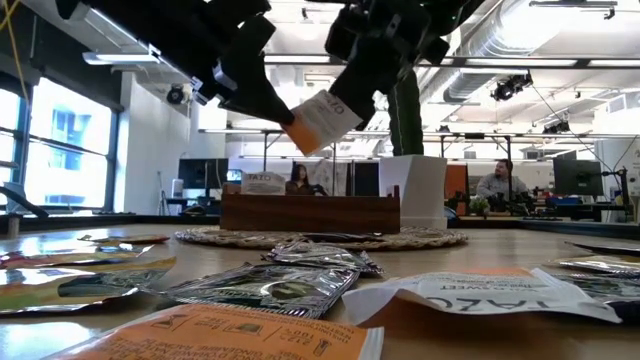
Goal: Pick & Place Tea
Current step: Put the orange tea pack into the left section of the wooden organizer
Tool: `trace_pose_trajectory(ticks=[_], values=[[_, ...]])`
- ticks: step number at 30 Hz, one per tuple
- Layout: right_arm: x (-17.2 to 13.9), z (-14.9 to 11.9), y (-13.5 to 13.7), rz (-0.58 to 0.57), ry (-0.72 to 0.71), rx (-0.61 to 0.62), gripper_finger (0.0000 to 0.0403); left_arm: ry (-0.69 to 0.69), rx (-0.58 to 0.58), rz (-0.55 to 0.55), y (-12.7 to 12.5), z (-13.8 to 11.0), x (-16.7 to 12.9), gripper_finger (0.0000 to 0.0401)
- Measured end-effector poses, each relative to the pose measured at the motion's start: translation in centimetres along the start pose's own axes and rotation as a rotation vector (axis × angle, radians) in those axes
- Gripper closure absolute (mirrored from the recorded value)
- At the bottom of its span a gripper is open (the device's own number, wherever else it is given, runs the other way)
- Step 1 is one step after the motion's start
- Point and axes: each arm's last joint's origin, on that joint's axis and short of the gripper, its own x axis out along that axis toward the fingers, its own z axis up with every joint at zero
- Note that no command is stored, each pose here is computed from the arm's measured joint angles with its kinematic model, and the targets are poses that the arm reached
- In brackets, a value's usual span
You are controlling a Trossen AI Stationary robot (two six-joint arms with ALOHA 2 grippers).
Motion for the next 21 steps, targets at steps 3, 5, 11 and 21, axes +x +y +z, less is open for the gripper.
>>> trace_pose_trajectory(ticks=[3,5,11,21], values=[[0.01,0.07,-0.03,-0.011,-0.006,-0.004,0.0289,0.001,0.000,0.003,0.03,-0.01,0.02,0.0401],[0.01,0.07,-0.06,-0.022,-0.005,-0.007,0.0293,-0.003,-0.001,0.014,0.06,0.00,0.02,0.0401],[0.01,0.06,-0.26,-0.088,-0.001,-0.008,0.0348,-0.008,-0.001,0.027,0.10,0.01,0.02,0.0401],[0.01,0.06,-0.28,-0.099,0.001,-0.029,0.0389,-0.006,-0.003,0.030,0.12,-0.02,0.02,0.0362]])
